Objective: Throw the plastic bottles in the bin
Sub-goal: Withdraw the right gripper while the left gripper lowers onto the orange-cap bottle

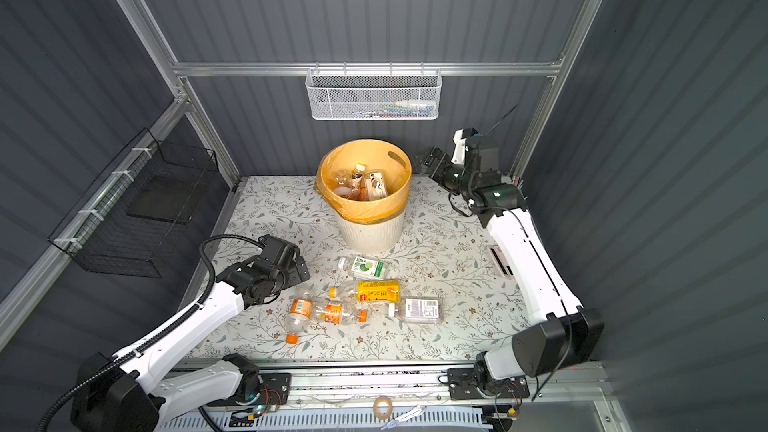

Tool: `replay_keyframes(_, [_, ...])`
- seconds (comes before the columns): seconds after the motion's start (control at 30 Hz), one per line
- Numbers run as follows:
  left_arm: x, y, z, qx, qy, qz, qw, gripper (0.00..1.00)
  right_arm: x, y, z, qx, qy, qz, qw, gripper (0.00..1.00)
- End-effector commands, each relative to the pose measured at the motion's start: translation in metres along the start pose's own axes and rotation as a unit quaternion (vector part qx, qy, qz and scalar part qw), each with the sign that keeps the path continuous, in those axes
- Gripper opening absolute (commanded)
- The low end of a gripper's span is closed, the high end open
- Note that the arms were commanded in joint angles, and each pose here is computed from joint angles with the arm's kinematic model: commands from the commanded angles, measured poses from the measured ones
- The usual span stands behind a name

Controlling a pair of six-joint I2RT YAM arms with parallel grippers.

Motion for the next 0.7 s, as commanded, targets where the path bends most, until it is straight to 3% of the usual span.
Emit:
replay_keyframes(0.0, [-0.012, 0.002, 0.014, 0.03, 0.0, 0.025, 0.999, 1.0, -0.025, 0.002, -0.034, -0.038, 0.037, 0.006, 0.999, 0.99])
replay_keyframes(0.27, [-0.033, 0.009, 0.021, 0.026, 0.013, 0.081, 0.996, 0.95, -0.075, -0.017, -0.085, -0.084, 0.114, 0.023, 0.99, 0.99])
replay_keyframes(0.43, [-0.041, 0.006, 0.03, 0.024, 0.015, 0.094, 0.995, 0.95, -0.084, -0.024, -0.094, -0.1, 0.123, 0.028, 0.987, 0.99])
replay_keyframes(0.67, [-0.046, 0.005, 0.026, -0.032, 0.032, 0.11, 0.993, 0.94, -0.09, -0.016, -0.097, -0.083, 0.135, 0.049, 0.986, 0.99])
Point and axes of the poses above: each gripper's point midway between its finger pads, its own y axis out along the fingers, its own z axis along the line the jaws close on, x = y × z, the point moved 10 cm from there along -y, back along the fingers, and after that the axes turned 14 degrees about -y, right-handed, at the moved point
